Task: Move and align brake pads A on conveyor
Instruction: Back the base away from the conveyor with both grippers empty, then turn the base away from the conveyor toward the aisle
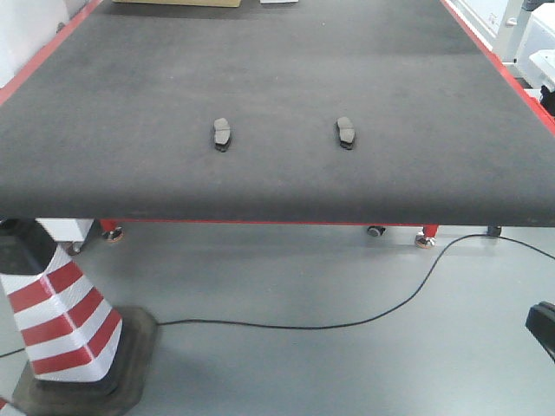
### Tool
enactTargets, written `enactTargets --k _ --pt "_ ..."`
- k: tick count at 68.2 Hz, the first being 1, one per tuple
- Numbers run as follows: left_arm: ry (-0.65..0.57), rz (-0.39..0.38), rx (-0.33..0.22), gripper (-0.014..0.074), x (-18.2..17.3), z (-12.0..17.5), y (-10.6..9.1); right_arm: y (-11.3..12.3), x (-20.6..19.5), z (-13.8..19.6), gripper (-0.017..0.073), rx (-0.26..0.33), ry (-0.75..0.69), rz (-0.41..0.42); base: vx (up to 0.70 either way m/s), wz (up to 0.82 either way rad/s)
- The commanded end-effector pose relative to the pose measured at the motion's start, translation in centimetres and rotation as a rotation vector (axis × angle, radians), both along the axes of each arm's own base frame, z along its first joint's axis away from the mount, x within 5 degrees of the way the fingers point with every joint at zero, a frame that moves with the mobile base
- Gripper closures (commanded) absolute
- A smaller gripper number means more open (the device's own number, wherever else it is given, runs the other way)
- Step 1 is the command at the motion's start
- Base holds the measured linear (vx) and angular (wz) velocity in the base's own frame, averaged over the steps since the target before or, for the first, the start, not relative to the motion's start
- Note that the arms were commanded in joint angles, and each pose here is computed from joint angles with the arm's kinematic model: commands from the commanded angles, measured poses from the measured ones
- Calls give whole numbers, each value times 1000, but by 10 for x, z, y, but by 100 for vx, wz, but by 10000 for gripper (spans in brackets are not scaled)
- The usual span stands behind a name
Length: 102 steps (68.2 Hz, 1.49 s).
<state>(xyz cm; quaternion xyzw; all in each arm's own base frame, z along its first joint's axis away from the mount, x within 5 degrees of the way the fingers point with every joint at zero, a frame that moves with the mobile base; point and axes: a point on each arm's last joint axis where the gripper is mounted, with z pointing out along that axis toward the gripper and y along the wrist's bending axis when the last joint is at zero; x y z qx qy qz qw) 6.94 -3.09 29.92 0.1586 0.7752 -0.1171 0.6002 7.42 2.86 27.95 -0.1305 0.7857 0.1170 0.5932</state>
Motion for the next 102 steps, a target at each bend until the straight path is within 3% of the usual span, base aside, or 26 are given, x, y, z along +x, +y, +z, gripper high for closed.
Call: enactTargets --k 1,53,102 --pt "-70 17 -45 601 2 13 1 -1 3 14 565 25 -87 -16 -22 6" --pt "-69 16 -44 601 2 13 1 -1 3 14 565 25 -87 -16 -8 -4" --pt "-70 17 -44 601 2 13 1 -1 3 14 565 25 -87 -16 2 -73"
